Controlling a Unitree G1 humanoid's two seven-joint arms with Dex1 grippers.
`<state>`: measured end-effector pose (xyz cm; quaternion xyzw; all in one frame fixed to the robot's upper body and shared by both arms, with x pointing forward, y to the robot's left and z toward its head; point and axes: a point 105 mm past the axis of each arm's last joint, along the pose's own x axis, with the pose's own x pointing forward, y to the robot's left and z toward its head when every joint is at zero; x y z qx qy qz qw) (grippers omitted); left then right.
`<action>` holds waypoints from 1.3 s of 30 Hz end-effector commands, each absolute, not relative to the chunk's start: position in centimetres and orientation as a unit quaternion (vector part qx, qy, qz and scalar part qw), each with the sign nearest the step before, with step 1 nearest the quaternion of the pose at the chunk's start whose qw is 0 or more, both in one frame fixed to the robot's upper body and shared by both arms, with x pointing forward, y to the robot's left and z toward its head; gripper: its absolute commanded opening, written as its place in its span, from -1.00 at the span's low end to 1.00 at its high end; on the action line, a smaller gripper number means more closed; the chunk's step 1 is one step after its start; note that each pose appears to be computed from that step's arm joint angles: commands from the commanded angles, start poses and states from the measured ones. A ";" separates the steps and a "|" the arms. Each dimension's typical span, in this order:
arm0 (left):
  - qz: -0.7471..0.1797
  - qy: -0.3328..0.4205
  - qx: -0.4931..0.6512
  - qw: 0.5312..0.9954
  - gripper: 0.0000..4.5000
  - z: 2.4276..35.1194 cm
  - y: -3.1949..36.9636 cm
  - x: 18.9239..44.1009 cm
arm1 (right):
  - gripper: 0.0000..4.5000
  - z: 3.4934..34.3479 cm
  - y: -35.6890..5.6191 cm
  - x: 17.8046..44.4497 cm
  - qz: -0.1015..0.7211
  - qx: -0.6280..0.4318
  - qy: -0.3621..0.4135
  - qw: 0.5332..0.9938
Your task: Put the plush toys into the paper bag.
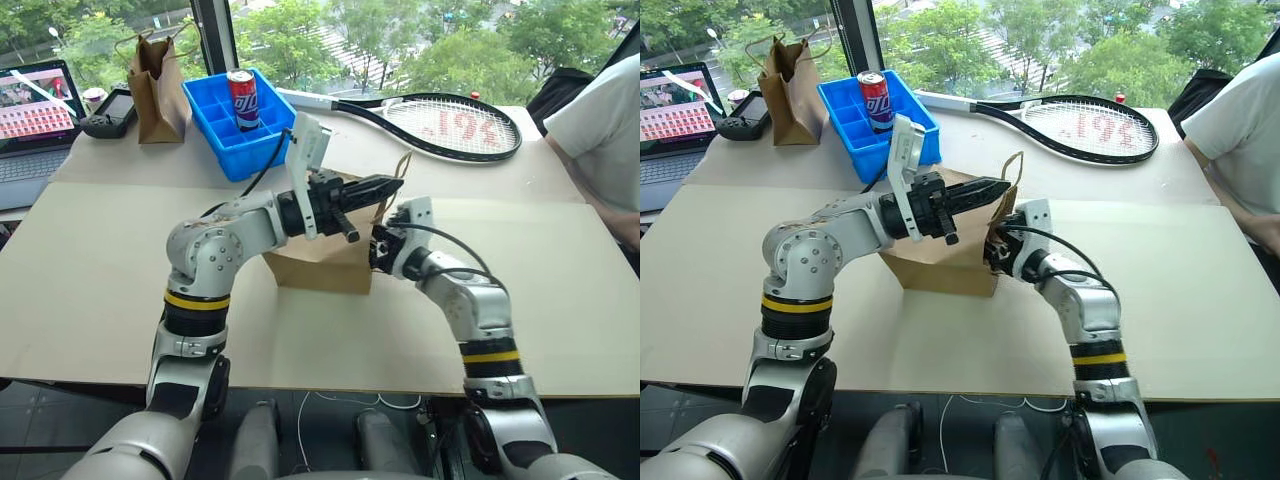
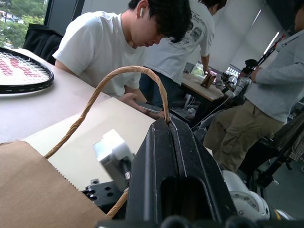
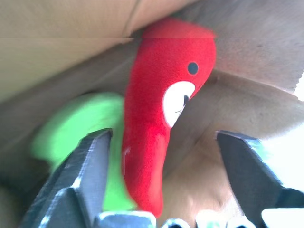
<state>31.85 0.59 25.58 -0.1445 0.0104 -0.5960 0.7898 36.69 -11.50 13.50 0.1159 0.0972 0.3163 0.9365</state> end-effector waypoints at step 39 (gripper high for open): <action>-0.561 -0.055 -0.119 0.818 -1.00 28.4 2.7 33.0 | -0.84 19.8 -16.6 32.1 0.350 0.372 -0.008 0.860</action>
